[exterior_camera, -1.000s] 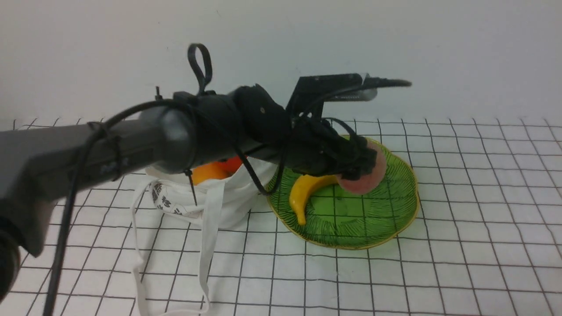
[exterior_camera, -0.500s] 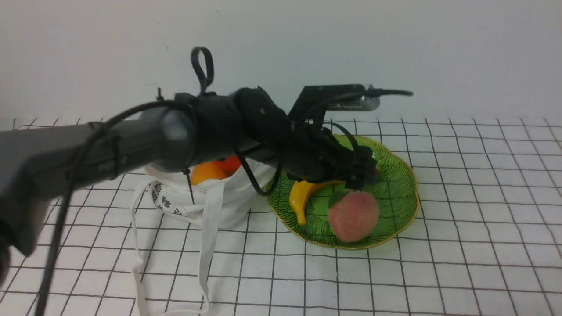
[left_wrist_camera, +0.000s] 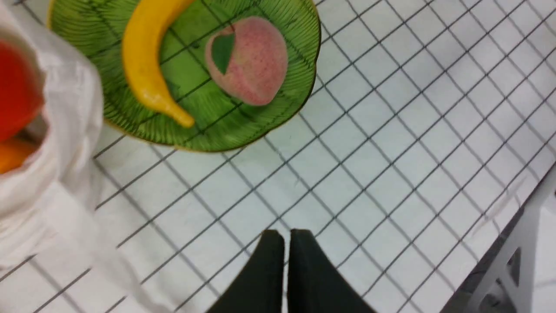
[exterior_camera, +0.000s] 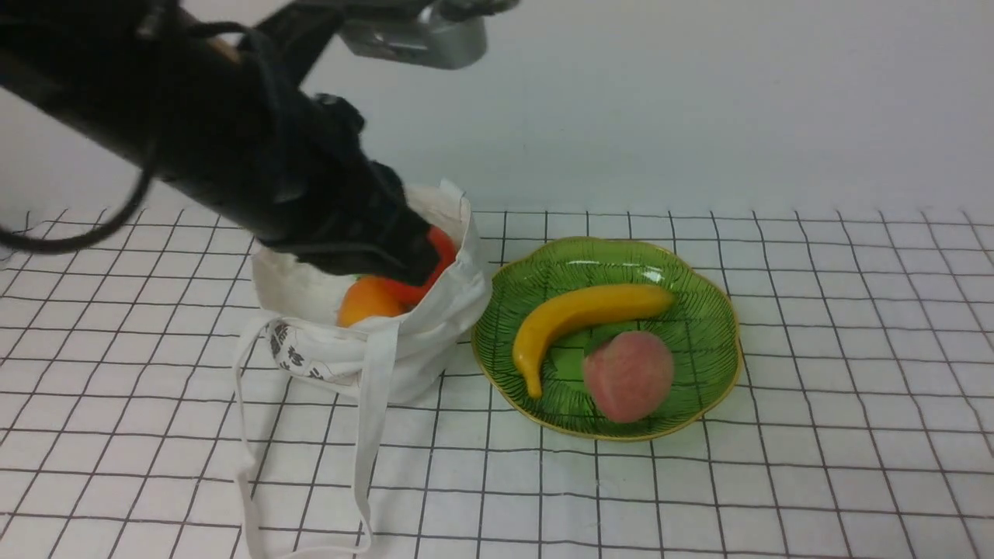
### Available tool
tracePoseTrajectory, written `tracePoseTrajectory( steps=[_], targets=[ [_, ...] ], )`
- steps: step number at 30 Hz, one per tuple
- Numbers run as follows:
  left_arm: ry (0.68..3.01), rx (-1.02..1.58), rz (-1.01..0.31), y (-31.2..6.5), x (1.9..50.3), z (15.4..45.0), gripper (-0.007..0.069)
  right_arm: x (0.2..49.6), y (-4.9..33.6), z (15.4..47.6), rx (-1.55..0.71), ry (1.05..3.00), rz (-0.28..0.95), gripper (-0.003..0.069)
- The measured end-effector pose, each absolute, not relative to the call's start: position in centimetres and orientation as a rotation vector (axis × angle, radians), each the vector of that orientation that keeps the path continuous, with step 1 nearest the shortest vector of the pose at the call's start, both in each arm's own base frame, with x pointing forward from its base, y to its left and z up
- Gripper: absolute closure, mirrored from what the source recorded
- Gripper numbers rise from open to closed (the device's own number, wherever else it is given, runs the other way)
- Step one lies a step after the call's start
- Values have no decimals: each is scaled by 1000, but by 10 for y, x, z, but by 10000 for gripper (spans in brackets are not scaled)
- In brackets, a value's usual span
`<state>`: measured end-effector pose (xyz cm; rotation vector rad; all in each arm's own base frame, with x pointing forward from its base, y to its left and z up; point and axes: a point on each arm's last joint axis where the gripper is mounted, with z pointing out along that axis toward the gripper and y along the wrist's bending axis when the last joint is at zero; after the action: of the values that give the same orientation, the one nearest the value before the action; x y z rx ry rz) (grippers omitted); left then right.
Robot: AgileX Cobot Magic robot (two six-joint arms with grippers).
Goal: Take the fruit out of the bag on the white checkered tablecloth and place them on the plate.
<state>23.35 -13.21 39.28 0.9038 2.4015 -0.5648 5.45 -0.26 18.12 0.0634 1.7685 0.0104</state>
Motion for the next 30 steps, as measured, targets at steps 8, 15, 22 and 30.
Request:
tracePoseTrajectory(
  steps=[8, 15, 22, 30],
  targets=[
    [2276, 752, -581, -100, 158, 348, 633, 54, -3, 181, 63, 1769, 10, 673],
    [2113, 449, -589, -79, 129, 279, 633, 54, -3, 181, 63, 1769, 10, 673],
    [2202, 346, -605, -69, 109, 227, 633, 54, -3, 181, 63, 1769, 10, 673],
    [2217, 366, -583, -67, 107, 221, 633, 54, -3, 181, 63, 1769, 10, 673]
  ],
)
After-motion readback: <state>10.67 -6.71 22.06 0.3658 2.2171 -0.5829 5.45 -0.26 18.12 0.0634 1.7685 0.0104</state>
